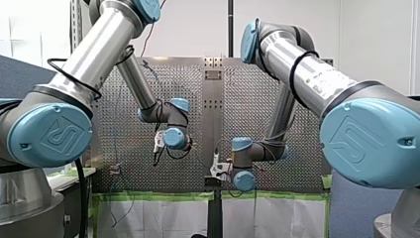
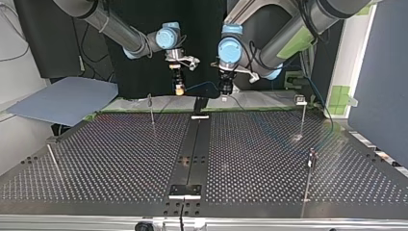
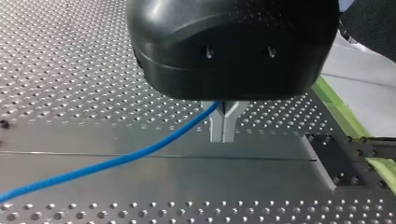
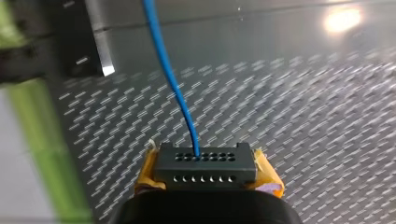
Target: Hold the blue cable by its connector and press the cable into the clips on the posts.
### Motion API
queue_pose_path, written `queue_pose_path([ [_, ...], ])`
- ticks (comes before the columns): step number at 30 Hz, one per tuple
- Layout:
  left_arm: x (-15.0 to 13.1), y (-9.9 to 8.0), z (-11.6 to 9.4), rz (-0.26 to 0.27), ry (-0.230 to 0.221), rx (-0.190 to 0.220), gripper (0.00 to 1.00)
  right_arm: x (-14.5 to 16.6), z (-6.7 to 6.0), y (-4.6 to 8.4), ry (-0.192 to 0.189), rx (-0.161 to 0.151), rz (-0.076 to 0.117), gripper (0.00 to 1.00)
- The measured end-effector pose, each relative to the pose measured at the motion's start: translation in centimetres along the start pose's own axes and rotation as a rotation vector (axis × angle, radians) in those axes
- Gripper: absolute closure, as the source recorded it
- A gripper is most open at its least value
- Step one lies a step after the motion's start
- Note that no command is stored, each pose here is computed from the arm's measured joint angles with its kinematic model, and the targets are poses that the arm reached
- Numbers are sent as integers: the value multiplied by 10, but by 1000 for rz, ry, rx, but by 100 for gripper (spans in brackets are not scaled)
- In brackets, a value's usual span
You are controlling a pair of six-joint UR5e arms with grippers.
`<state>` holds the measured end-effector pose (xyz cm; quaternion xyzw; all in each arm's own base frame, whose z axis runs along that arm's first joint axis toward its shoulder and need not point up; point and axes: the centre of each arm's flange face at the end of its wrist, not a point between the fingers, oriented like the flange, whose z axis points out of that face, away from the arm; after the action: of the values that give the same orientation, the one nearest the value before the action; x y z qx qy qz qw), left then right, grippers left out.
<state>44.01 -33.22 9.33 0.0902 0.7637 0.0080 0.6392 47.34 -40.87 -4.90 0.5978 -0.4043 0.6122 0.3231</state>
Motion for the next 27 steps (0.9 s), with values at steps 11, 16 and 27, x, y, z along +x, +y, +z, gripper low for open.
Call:
queue_pose_path([
  [11, 34, -25, 16, -8, -36, 28, 99, -30, -35, 41, -77, -57, -12, 100],
  [16, 42, -43, 24, -18, -55, 46, 99, -35, -44, 58, -91, -81, -13, 100],
  [27, 62, -92, 33, -43, -82, 90, 99, -31, -35, 97, -86, -125, -29, 100],
])
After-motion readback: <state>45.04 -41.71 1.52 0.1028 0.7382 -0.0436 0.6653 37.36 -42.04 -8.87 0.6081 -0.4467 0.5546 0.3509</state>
